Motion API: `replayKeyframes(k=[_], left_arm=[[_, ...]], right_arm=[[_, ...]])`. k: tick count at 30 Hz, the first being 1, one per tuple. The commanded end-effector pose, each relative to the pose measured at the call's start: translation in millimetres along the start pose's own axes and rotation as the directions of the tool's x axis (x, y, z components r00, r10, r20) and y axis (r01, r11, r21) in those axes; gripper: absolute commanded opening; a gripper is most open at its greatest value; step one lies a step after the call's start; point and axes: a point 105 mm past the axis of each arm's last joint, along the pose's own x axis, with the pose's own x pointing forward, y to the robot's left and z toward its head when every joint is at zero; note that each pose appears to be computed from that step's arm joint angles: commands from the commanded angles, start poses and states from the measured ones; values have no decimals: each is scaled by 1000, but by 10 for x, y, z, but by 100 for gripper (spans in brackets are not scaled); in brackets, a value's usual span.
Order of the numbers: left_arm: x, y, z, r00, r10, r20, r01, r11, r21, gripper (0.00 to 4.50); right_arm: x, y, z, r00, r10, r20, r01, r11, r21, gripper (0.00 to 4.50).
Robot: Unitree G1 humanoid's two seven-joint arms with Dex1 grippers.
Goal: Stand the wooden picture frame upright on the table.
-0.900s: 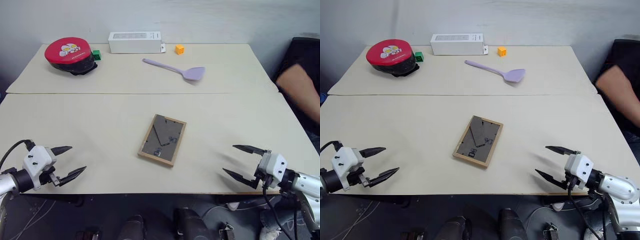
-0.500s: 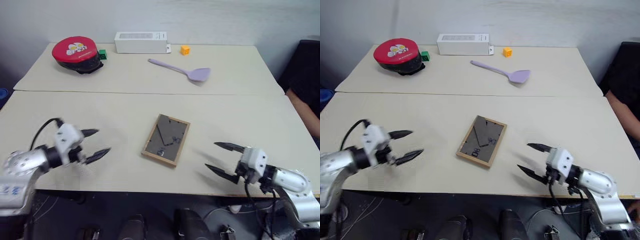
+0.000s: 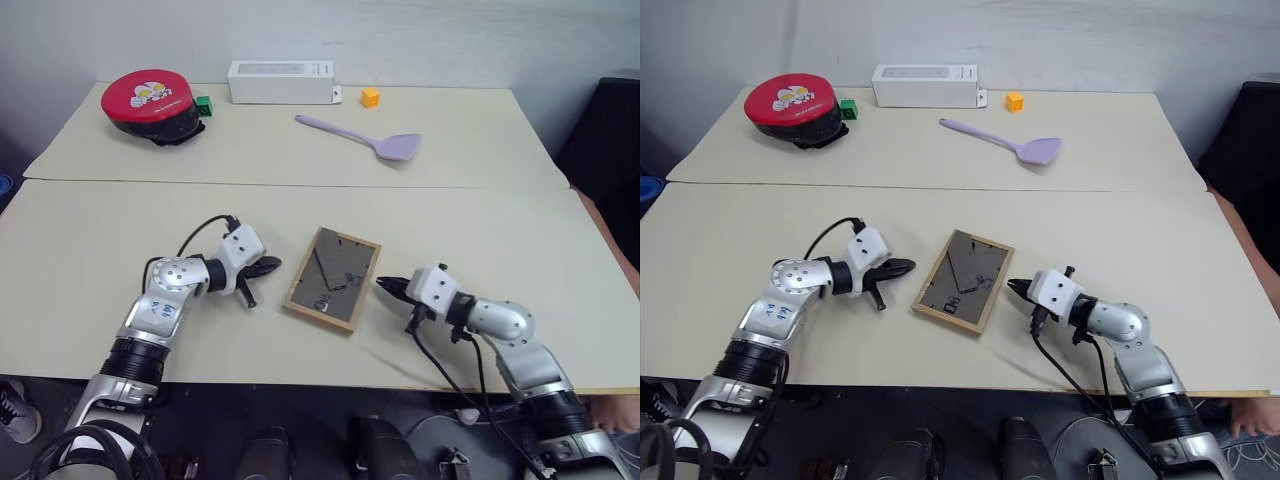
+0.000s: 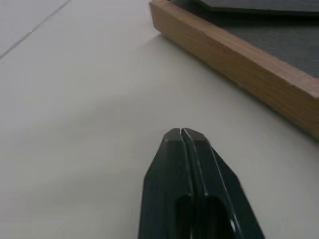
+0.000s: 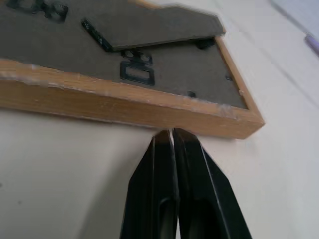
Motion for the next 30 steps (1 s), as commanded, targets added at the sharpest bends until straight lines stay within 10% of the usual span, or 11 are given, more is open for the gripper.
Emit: replayKeyframes(k=[1,19,24,30], left_arm=[[59,-108,108,997,-59,43,58,998,11,20],[-508,-57,-165,998,51,-35,-56,988,-145,20],[-949,4,-130,998,-16,-67,-17,881,-472,133],[-981,-451,85,944,-327,36,196,473,-859,317]], right_arm=[[86,-131,145,998,-43,44,44,998,-41,0],[61,-323,155,1000,12,26,-9,995,-104,0],[-180,-230,166,992,127,-21,-128,987,-94,0],[-268,-53,12,965,243,-95,-252,963,-99,0]])
